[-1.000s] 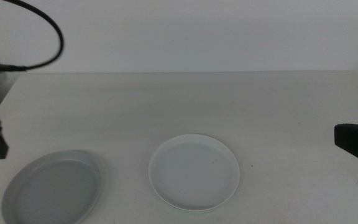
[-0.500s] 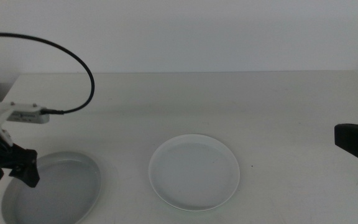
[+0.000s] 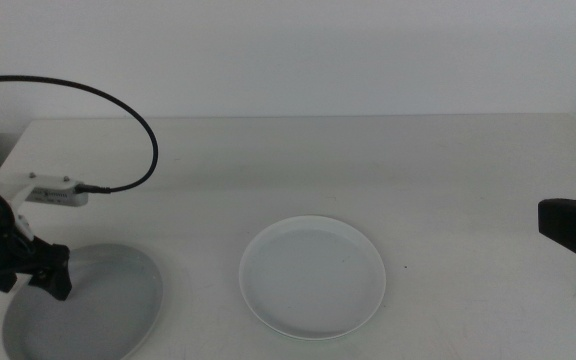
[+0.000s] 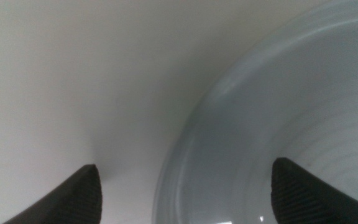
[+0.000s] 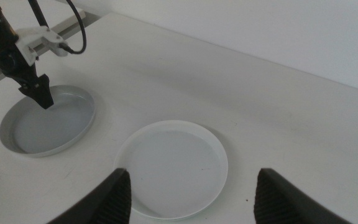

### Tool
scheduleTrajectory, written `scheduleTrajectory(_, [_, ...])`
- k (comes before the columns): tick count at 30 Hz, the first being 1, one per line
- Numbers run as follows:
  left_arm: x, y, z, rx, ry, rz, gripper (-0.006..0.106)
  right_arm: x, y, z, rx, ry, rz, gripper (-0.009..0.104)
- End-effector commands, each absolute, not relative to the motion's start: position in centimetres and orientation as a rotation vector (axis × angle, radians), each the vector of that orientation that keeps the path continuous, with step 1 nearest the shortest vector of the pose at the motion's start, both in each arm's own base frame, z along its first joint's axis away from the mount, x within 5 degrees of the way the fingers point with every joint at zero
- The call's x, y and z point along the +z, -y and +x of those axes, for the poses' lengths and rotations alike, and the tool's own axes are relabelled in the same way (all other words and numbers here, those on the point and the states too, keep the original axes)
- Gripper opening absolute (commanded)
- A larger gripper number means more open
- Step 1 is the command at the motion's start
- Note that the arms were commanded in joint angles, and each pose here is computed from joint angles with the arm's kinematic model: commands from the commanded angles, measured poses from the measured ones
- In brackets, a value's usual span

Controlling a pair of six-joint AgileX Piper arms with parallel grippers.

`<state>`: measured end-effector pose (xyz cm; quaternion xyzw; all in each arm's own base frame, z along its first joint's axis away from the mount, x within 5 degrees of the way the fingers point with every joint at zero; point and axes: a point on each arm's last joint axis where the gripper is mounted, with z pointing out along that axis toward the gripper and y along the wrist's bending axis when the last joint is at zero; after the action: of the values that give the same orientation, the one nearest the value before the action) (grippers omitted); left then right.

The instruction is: Stack the three bowls on top of each other.

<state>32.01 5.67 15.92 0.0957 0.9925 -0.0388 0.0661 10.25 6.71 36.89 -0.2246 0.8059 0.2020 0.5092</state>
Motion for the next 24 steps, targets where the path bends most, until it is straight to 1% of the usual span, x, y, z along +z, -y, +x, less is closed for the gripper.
scheduleTrajectory(1, [17.4,-5.8,32.5,-0.101,-2.939,0.271,0.105,38.2,-6.6,10.4,0.482,-1.860,-0.503,0.051])
scheduleTrajectory(3, [16.9,-5.8,32.6,-0.109,-2.955,0.271,0.103,38.2,-6.6,10.4,0.482,-1.860,-0.503,0.051])
scheduleTrajectory(5, [16.7,-5.8,32.6,-0.113,-2.960,0.264,0.098,38.2,-6.6,10.4,0.482,-1.860,-0.503,0.051])
scheduleTrajectory(8, [16.7,-5.8,32.6,-0.113,-2.961,0.261,0.080,38.2,-6.6,10.4,0.482,-1.860,-0.503,0.051])
scheduleTrajectory(10, [16.7,-5.8,32.6,-0.116,-2.965,0.262,0.061,38.2,-6.6,10.4,0.482,-1.860,-0.503,0.051])
scheduleTrajectory(13, [16.7,-5.7,32.4,-0.127,-2.981,0.265,0.028,38.2,-6.6,10.4,0.482,-1.860,-0.503,0.051])
scheduleTrajectory(16, [17.0,-5.6,32.4,-0.149,-2.972,0.244,0.000,38.2,-6.6,10.4,0.482,-1.860,-0.503,0.051])
scheduleTrajectory(20, [18.8,-5.3,32.5,-0.176,-2.923,0.214,0.000,38.2,-6.6,10.4,0.482,-1.860,-0.503,0.051])
scheduleTrajectory(24, [22.3,-4.8,32.2,-0.234,-2.906,0.182,0.000,38.2,-6.6,10.4,0.482,-1.860,-0.503,0.051])
